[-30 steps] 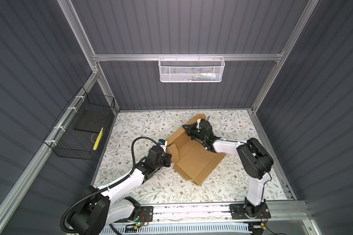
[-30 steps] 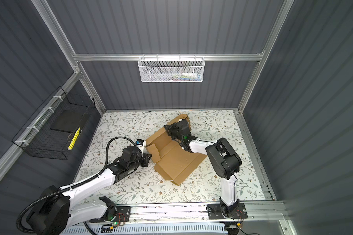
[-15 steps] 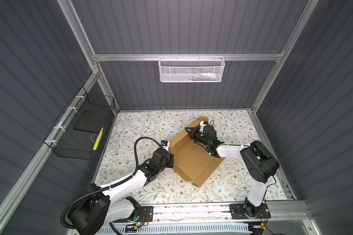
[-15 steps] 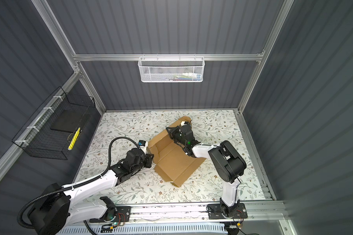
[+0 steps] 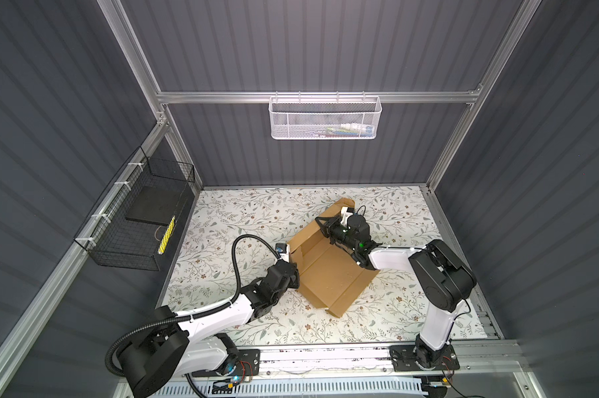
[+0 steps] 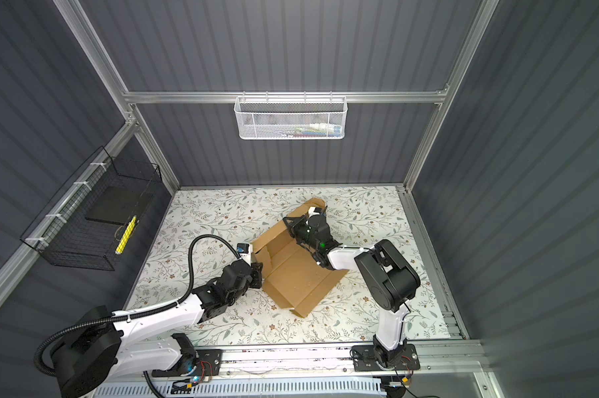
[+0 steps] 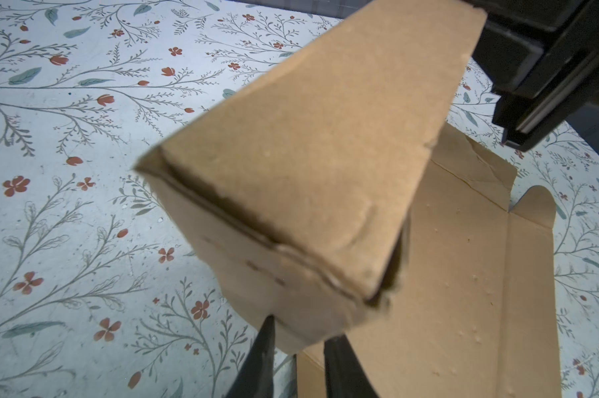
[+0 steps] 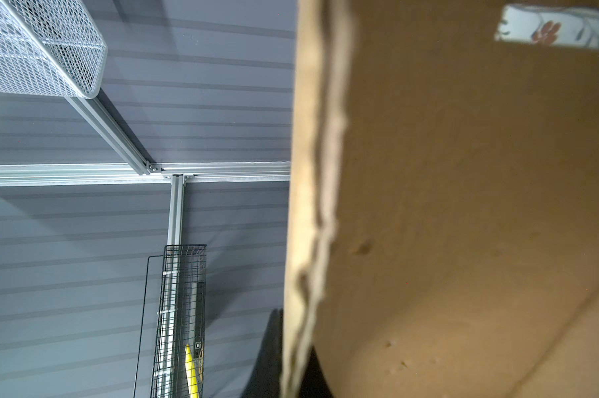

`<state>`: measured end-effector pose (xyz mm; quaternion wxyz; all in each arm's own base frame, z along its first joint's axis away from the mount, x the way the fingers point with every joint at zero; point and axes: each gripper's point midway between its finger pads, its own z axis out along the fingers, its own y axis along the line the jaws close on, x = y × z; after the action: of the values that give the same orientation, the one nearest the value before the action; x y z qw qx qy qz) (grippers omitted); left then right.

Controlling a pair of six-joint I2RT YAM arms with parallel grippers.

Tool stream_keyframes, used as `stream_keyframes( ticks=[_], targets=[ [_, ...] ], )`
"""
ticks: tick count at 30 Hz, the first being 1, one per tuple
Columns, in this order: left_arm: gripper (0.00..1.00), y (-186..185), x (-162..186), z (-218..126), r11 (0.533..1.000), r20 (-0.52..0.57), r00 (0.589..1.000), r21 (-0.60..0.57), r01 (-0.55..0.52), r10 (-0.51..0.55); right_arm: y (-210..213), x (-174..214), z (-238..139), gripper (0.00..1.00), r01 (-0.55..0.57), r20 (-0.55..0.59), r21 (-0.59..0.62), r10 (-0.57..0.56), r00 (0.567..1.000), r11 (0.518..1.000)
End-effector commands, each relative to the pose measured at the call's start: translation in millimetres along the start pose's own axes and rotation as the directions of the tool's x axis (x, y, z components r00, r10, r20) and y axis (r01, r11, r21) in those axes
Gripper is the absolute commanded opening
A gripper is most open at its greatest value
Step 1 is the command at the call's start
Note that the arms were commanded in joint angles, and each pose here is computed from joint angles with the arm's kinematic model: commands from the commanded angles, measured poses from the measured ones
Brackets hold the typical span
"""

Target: Fold the paper box

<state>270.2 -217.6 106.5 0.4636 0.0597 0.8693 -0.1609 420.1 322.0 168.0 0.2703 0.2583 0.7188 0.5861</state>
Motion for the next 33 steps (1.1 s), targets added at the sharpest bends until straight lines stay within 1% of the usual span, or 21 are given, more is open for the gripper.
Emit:
stream_keyframes(
  ticks=[1,7,17,27,33],
  targets=[
    [0.26,0,-8,2,0.999,0.076,0.997,-0.030,0.038,-0.035,-29,17,-7,0.00,0.021,-0.056,0.090,-0.016,0.998,0.996],
    [0.27,-8,-1,2,0.998,0.103,0.994,-0.057,0.032,-0.026,-34,18,-16,0.00,0.037,-0.058,0.110,-0.031,0.998,0.993],
    [0.33,-12,2,-5,0.992,0.162,0.987,-0.120,0.037,-0.018,-49,22,-29,0.00,0.045,-0.065,0.152,-0.035,0.997,0.987],
    [0.39,-15,-3,-5,0.987,0.231,0.973,-0.148,0.056,-0.021,-58,23,-37,0.00,0.037,-0.059,0.165,-0.027,0.998,0.986],
    [0.41,-13,-6,0,0.982,0.267,0.964,-0.185,0.039,0.012,-57,24,-38,0.00,0.037,-0.060,0.165,-0.028,0.998,0.986]
  ],
)
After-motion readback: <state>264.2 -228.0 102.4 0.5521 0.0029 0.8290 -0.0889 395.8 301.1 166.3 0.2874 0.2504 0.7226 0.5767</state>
